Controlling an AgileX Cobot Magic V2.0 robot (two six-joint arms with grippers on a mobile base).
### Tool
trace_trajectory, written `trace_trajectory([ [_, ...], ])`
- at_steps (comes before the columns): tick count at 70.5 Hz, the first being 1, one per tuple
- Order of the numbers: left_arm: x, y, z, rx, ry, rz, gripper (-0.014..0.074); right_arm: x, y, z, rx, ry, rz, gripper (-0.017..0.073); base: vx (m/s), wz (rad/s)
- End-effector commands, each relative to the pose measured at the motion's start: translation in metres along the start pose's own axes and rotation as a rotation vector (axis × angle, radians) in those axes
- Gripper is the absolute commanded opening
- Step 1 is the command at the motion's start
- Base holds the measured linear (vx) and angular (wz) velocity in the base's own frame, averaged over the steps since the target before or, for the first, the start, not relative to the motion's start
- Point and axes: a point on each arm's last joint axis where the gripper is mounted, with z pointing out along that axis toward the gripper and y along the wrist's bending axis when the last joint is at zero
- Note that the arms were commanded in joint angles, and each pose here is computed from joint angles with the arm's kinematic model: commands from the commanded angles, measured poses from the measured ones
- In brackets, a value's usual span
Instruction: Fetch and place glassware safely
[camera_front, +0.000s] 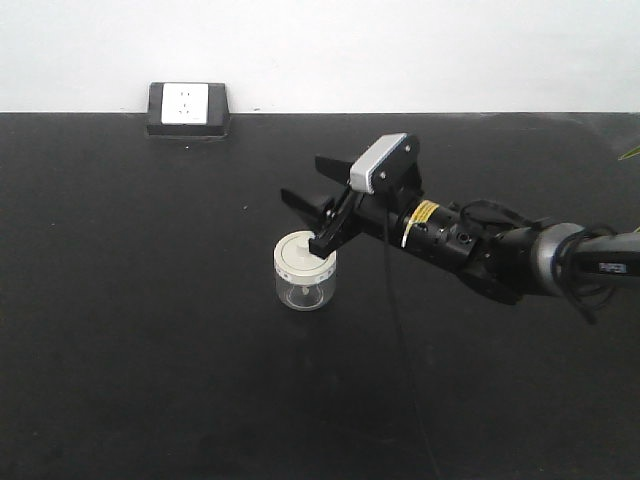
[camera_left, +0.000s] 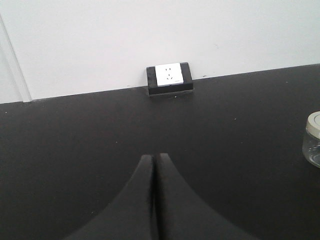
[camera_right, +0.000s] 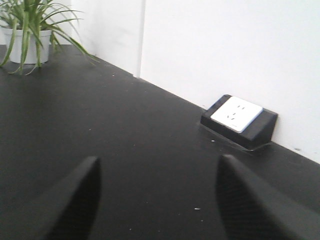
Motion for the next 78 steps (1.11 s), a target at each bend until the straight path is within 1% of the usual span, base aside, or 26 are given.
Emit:
trace_trajectory([
  [1,-0.014,0.000,-0.001,0.006,-0.084,-0.009,-0.0007,-0.048,-0.002,-0.010,0.036,-0.113,-0.004,0.0253,0.00,0.00],
  [5,-0.014,0.000,-0.001,0.006,-0.084,-0.009,-0.0007,-0.055,-0.001,-0.014,0.040,-0.117,0.000,0.0130,0.00,0.00],
  [6,-0.014,0.000,-0.001,0.006,-0.084,-0.009,-0.0007,-0.056,0.000,-0.015,0.041,-0.118,0.001,0.0113,0.00,0.00],
  [7,-0.014,0.000,-0.001,0.006,-0.084,-0.009,-0.0007,-0.058,0.000,-0.017,0.042,-0.120,0.000,0.0064,0.00,0.00],
  [9,-0.014,0.000,-0.001,0.006,-0.084,-0.009,-0.0007,-0.061,0.001,-0.019,0.042,-0.124,-0.003,0.0000,0.00,0.00],
  [10,-0.014,0.000,-0.001,0.006,-0.084,-0.009,-0.0007,-0.062,0.002,-0.020,0.044,-0.125,0.000,-0.0015,0.00,0.00],
  [12,-0.014,0.000,-0.001,0.006,-0.084,-0.009,-0.0007,-0.064,0.003,-0.022,0.048,-0.129,0.004,-0.0014,0.00,0.00],
  [15,-0.014,0.000,-0.001,0.006,-0.084,-0.009,-0.0007,-0.067,0.003,-0.025,0.060,-0.132,0.024,-0.0011,0.00,0.00],
  [17,-0.014,0.000,-0.001,0.006,-0.084,-0.009,-0.0007,-0.069,0.004,-0.028,0.071,-0.132,0.050,-0.0009,0.00,0.00],
  [23,-0.014,0.000,-0.001,0.006,-0.084,-0.009,-0.0007,-0.073,0.004,-0.036,0.121,-0.114,0.107,-0.0007,0.00,0.00],
  [29,-0.014,0.000,-0.001,0.006,-0.084,-0.009,-0.0007,-0.076,0.004,-0.046,0.180,-0.068,0.134,-0.0005,0.00,0.00],
  [36,-0.014,0.000,-0.001,0.006,-0.084,-0.009,-0.0007,-0.082,0.006,-0.058,0.237,-0.017,0.146,-0.0004,0.00,0.00],
  [51,-0.014,0.000,-0.001,0.006,-0.084,-0.009,-0.0007,-0.102,0.011,-0.088,0.356,0.098,0.148,-0.0003,0.00,0.00],
  [58,-0.014,0.000,-0.001,0.006,-0.084,-0.009,-0.0007,-0.110,0.013,-0.102,0.416,0.149,0.168,-0.0003,0.00,0.00],
  [78,-0.014,0.000,-0.001,0.006,-0.084,-0.009,-0.0007,-0.136,0.030,-0.150,0.534,0.172,0.209,-0.0003,0.00,0.00],
])
